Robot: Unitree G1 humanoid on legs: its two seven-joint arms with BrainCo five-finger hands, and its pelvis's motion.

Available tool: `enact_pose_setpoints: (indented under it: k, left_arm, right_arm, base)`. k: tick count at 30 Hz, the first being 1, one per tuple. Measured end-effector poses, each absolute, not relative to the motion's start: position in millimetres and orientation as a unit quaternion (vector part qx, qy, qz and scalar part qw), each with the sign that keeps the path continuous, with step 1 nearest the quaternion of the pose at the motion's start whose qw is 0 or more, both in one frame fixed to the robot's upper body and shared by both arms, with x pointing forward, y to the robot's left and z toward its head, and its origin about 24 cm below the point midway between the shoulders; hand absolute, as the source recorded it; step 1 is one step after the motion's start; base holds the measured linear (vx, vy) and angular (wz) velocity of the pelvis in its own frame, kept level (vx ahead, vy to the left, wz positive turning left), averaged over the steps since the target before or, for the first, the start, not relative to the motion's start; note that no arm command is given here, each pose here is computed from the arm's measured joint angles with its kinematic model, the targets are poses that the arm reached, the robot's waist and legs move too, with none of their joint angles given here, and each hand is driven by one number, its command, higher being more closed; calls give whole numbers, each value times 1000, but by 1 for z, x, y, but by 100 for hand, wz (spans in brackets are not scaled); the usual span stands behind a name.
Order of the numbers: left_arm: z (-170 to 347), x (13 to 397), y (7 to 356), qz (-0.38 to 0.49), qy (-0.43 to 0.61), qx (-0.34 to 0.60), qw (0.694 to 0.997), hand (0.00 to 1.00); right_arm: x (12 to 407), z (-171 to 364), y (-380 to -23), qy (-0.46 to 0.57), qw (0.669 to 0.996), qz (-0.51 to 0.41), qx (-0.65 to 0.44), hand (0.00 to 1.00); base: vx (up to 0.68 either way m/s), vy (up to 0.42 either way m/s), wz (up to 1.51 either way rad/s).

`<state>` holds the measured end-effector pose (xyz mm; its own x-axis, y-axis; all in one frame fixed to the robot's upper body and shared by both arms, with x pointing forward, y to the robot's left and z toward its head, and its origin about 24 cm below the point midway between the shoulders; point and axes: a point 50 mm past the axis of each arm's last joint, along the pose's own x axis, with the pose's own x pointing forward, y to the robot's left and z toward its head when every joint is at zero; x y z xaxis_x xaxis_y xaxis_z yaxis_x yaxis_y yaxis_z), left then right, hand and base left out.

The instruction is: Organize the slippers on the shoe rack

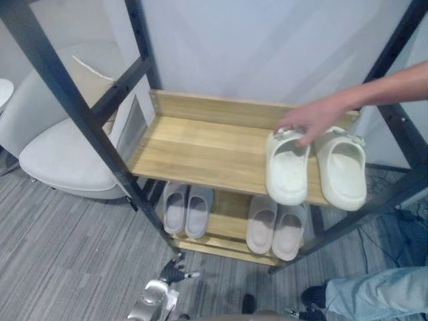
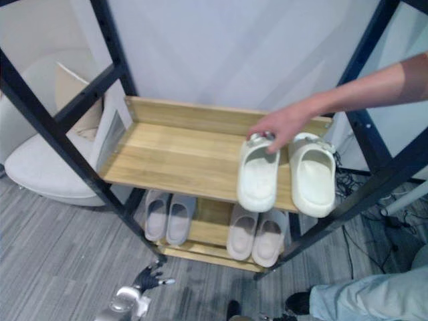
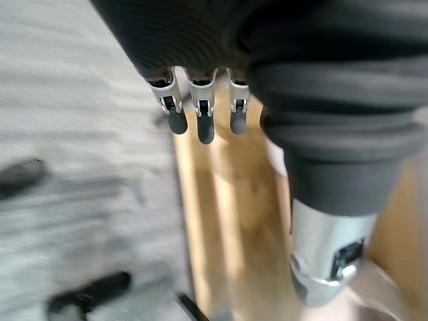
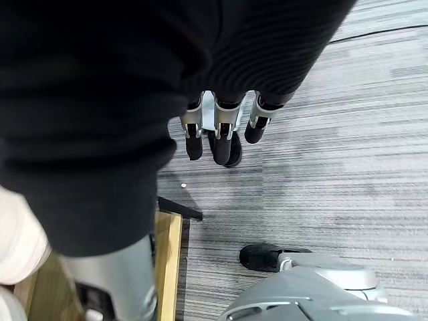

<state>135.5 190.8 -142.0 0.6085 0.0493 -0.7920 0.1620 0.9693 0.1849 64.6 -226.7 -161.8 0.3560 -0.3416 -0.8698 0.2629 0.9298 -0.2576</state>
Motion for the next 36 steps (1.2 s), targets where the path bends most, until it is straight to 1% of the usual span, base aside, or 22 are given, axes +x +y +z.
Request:
enact_pose_setpoints:
  k: [3,6,9,17,20,36]
  left_arm:
    - [-149,123,202,10,473,124,873,0]
    - [-151,117,207,32,488,136,861,0]
    - [-153,114,207,42,493,134,858,0]
    - [-154,112,204,61,498,114,858,0]
    - [-156,109,204,61,505,113,853,0]
    - [-156,112,197,45,501,126,855,0]
  right_arm:
    - [62,-163,-225,540,820,-187,-31,0]
    - [61,-162,-228,540,818,-194,-36,0]
    - [60,-163,-227,546,815,-190,-41,0]
    - [61,-164,-227,547,814,-189,-40,0]
    - [61,-164,-227,547,814,-189,-40,0]
    - [61,-163,-228,547,814,-189,-41,0]
  base:
    - [-3,2,-2]
    - [0,0,0]
    - [0,0,0]
    - [0,0,0]
    - [0,0,0]
    - [0,0,-3]
